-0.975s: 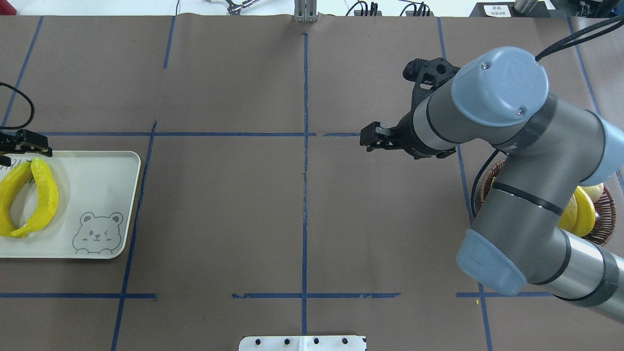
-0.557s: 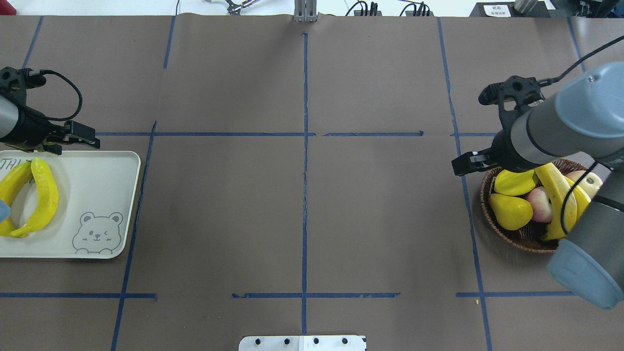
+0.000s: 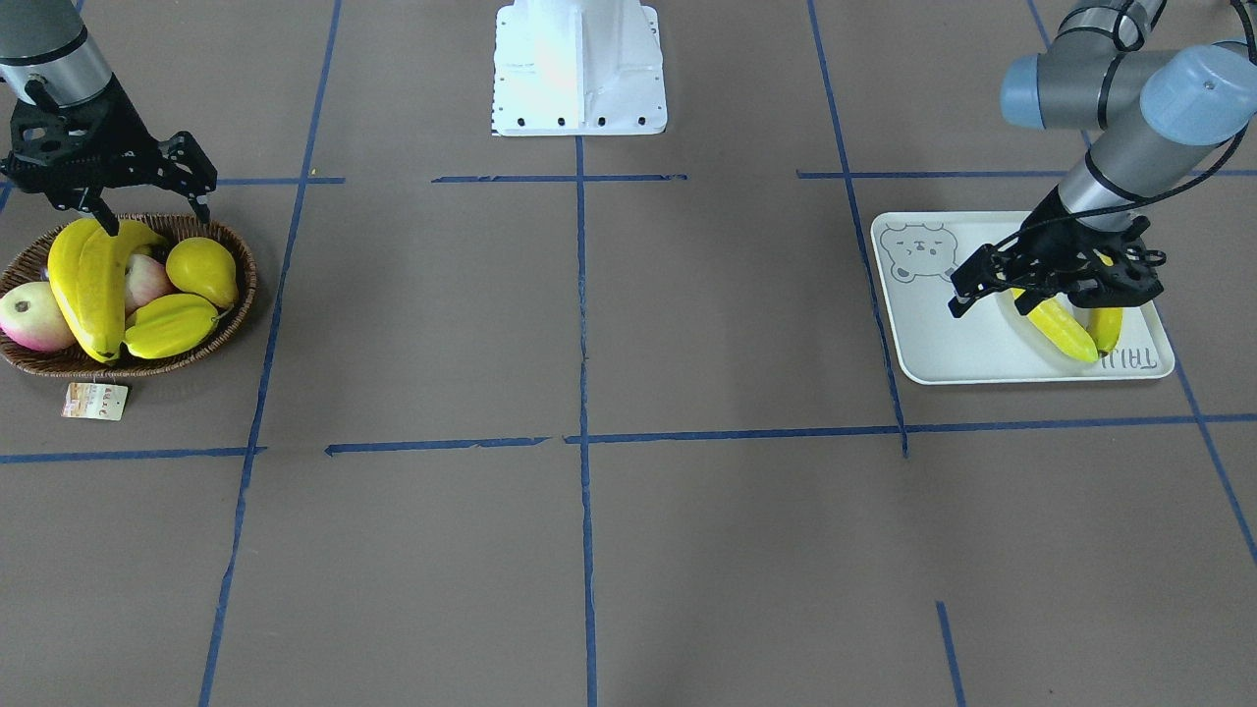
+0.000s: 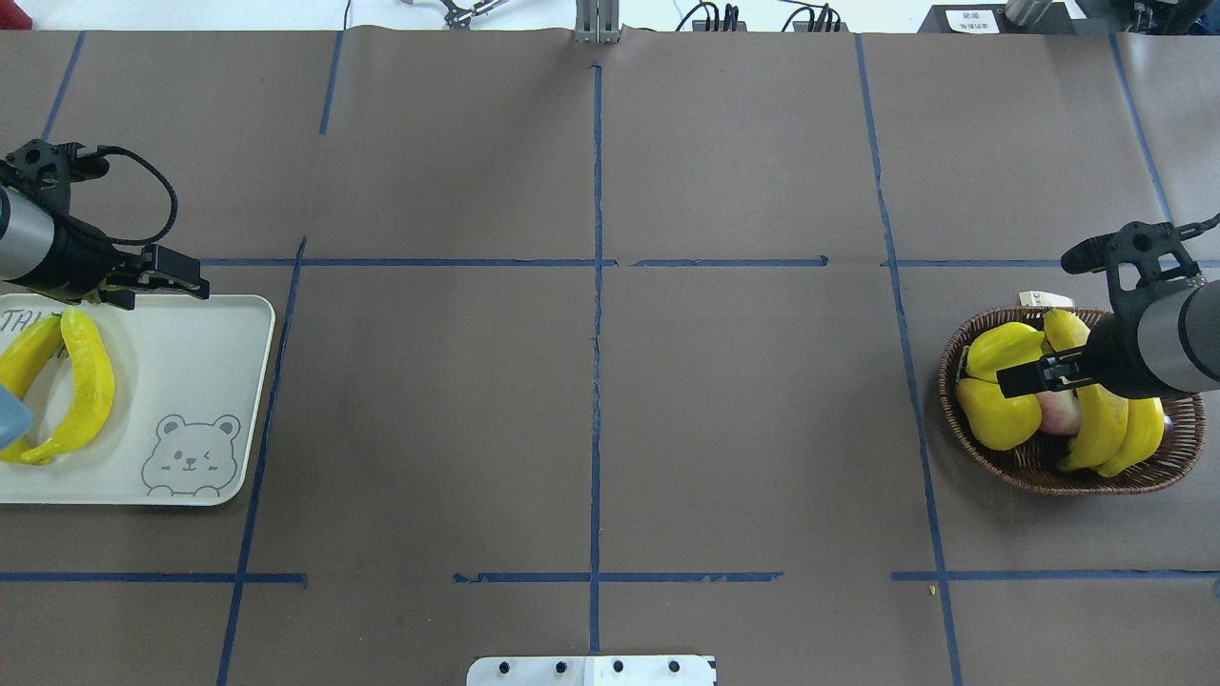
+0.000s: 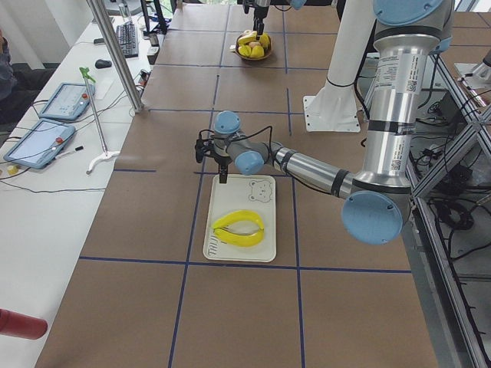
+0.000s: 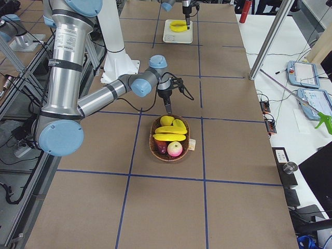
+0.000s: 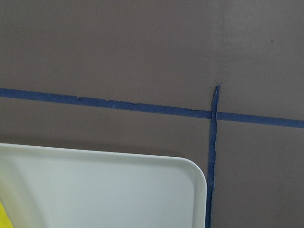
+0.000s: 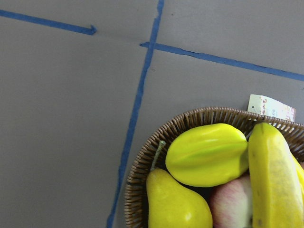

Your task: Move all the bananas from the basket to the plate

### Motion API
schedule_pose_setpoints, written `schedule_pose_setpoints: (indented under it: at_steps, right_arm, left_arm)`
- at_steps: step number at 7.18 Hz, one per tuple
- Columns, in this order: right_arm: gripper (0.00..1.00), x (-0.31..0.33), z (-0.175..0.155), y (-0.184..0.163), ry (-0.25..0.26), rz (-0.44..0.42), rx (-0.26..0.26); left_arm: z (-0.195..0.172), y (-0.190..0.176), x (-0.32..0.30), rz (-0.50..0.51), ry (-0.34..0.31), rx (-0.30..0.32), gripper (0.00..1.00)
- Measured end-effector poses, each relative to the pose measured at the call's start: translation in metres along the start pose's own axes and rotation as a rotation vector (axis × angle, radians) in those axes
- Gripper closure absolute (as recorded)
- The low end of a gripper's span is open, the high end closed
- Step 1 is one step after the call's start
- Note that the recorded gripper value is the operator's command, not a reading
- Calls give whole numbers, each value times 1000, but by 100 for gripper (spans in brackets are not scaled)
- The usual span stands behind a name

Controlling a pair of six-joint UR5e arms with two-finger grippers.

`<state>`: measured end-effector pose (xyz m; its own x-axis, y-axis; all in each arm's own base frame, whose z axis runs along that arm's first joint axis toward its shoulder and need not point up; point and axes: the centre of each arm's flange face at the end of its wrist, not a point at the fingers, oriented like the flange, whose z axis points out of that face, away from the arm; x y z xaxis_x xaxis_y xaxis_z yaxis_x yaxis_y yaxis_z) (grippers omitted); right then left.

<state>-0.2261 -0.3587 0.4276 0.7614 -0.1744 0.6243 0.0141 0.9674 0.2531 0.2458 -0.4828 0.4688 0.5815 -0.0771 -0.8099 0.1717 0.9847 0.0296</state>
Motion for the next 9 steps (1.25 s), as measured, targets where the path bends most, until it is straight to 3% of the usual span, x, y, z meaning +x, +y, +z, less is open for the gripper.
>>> schedule_pose_setpoints:
  at_steps: [2,5,9]
  right_arm:
    - [0,21,23,5,40,46,-1]
    - [1,52,46,24,16,54,29]
    - [4,63,60,29,25,58,14]
  left_arm:
    - [1,1,2,4,3,-3,0]
    - [0,2,3,6,6,-3,0]
    - [1,2,3,7,5,-4,0]
